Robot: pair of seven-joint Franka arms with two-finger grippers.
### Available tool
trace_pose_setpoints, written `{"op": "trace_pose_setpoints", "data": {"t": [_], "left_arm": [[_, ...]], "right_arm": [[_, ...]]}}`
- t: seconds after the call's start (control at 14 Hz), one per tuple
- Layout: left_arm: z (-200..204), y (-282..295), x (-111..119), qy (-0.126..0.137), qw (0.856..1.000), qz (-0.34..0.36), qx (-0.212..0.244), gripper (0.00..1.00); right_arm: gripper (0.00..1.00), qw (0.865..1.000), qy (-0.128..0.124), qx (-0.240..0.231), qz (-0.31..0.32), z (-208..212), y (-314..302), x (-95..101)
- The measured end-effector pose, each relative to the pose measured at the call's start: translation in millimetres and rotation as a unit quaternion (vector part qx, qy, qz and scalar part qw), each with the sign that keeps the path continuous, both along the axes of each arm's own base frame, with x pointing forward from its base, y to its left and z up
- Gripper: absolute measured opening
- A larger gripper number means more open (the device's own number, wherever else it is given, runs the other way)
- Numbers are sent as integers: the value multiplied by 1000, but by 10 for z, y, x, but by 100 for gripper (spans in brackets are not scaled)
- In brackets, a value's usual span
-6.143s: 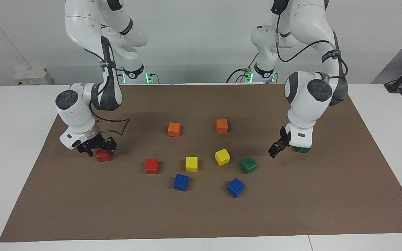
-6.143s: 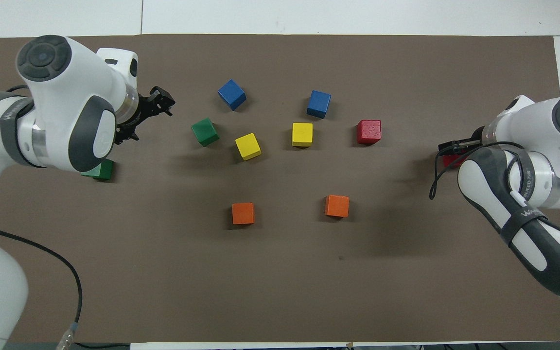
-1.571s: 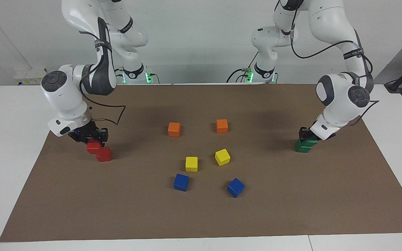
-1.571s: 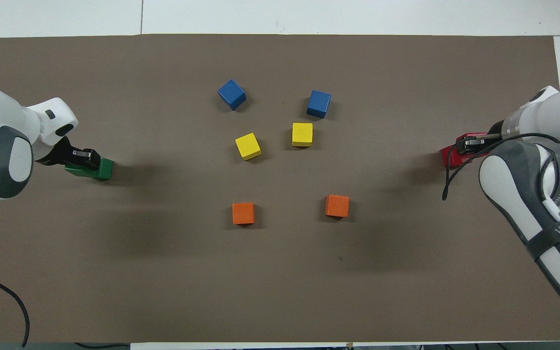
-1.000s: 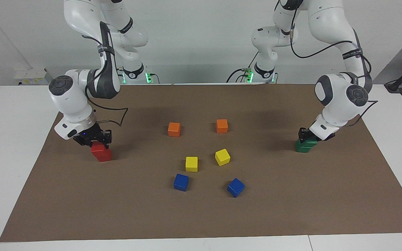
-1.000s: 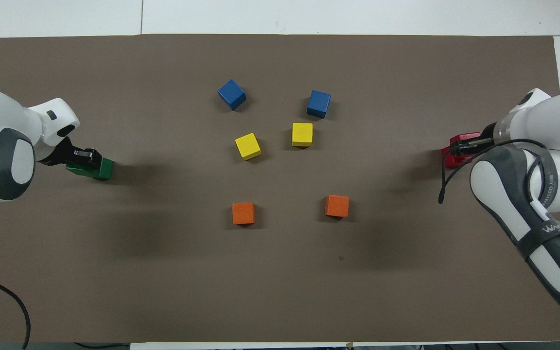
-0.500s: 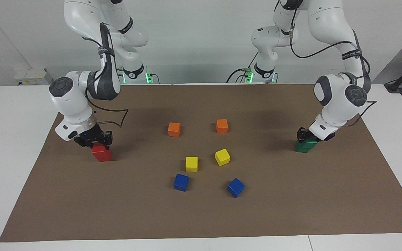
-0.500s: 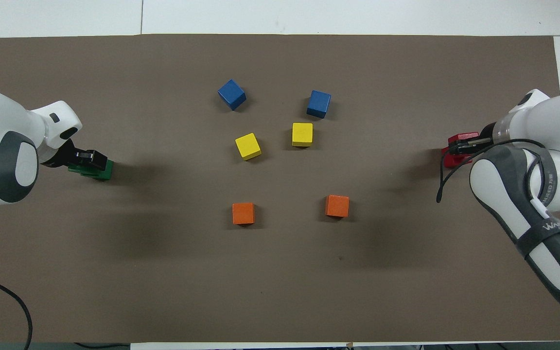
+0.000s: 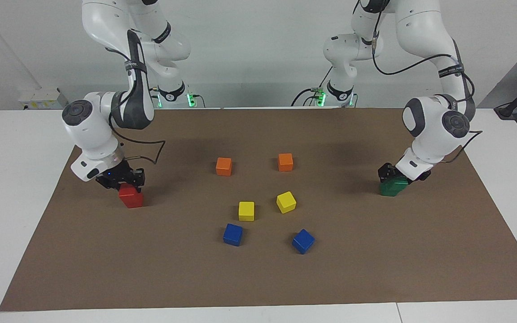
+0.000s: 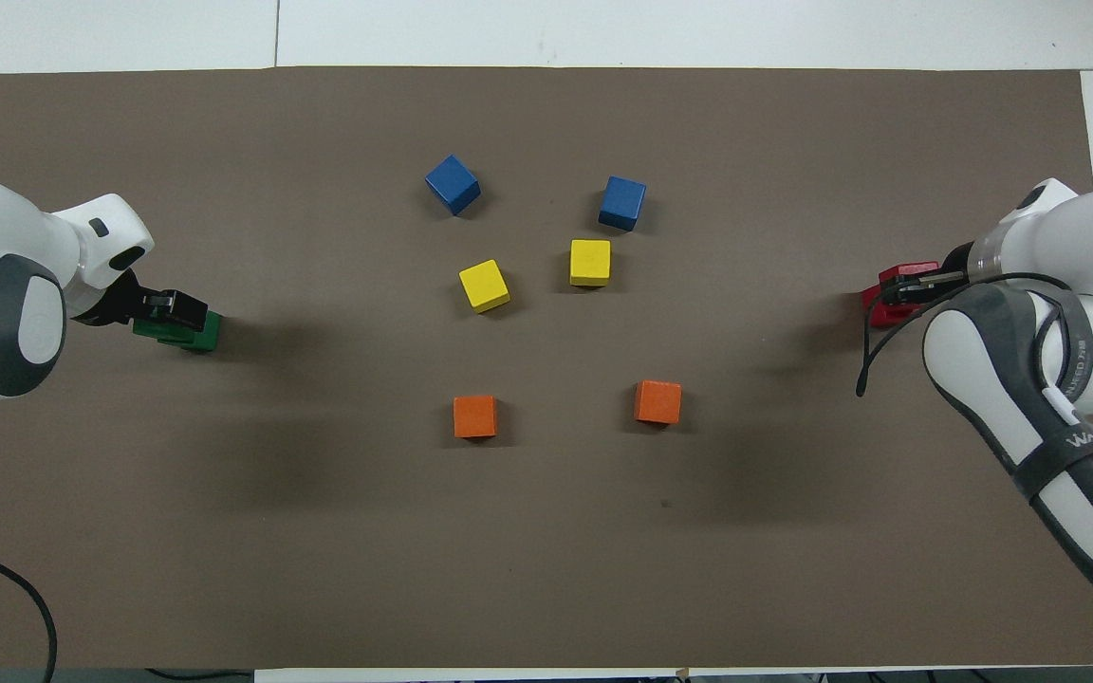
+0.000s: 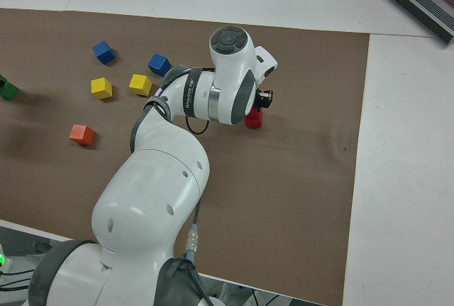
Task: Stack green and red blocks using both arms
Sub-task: 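Lower and hold both cubes on their stacks with both grippers, then open the left gripper and draw it back from the green stack, then open the right gripper and draw it back from the red stack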
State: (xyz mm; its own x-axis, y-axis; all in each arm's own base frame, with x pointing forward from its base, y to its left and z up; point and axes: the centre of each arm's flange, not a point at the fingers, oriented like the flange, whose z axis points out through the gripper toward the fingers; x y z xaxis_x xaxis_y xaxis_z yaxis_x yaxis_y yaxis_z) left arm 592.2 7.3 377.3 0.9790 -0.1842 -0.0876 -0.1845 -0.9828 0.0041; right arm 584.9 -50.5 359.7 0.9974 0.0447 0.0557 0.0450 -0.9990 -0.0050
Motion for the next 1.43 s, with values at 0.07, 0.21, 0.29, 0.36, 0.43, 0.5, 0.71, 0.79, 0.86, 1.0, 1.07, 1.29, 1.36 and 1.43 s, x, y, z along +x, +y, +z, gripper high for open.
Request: {"op": "trace_pose_setpoints", "data": {"t": [0.07,0.21,0.29,0.36,0.43,0.5,0.71,0.79,0.86,1.0,1.07,1.29,1.36,1.43], "left_arm": [[160,5,-12,-2,1000,1,0,100],[496,28,-93,-5,1000,3,2,100],[640,39,-152,-6,1000,4,2,100],[774,50,-210,-7,1000,6,3,100],[891,61,-263,-9,1000,8,3,100],[1030,80,-327,-11,1000,10,3,100],[1508,135,-527,-15,1000,17,4,100],[1678,134,-579,-12,1000,17,4,100],[1803,126,-611,-10,1000,17,4,100],[1920,85,-636,-4,1000,20,5,100],[1958,62,-641,-2,1000,22,5,100],[2149,41,-636,1,1000,26,6,100],[2206,41,-624,0,1000,27,5,100],[2243,32,-614,1,1000,28,5,100]], "right_arm": [[55,1000,0,0,-3,-1,-37,-4],[55,1000,1,0,-5,-7,-58,-10],[55,1000,2,0,-4,-14,-51,-13],[55,1000,2,0,-3,-20,-37,-15],[55,1000,3,1,-2,-25,-22,-17],[55,1000,3,1,-1,-31,-8,-20],[55,1000,7,1,1,-60,13,-36],[55,1000,9,1,1,-80,15,-48],[55,1000,8,1,1,-84,16,-52],[55,1000,8,1,1,-84,16,-53],[55,1000,8,1,1,-84,16,-53],[55,1000,8,1,1,-84,16,-53],[55,1000,8,1,1,-84,17,-53],[56,1000,8,1,1,-84,22,-52]]}}
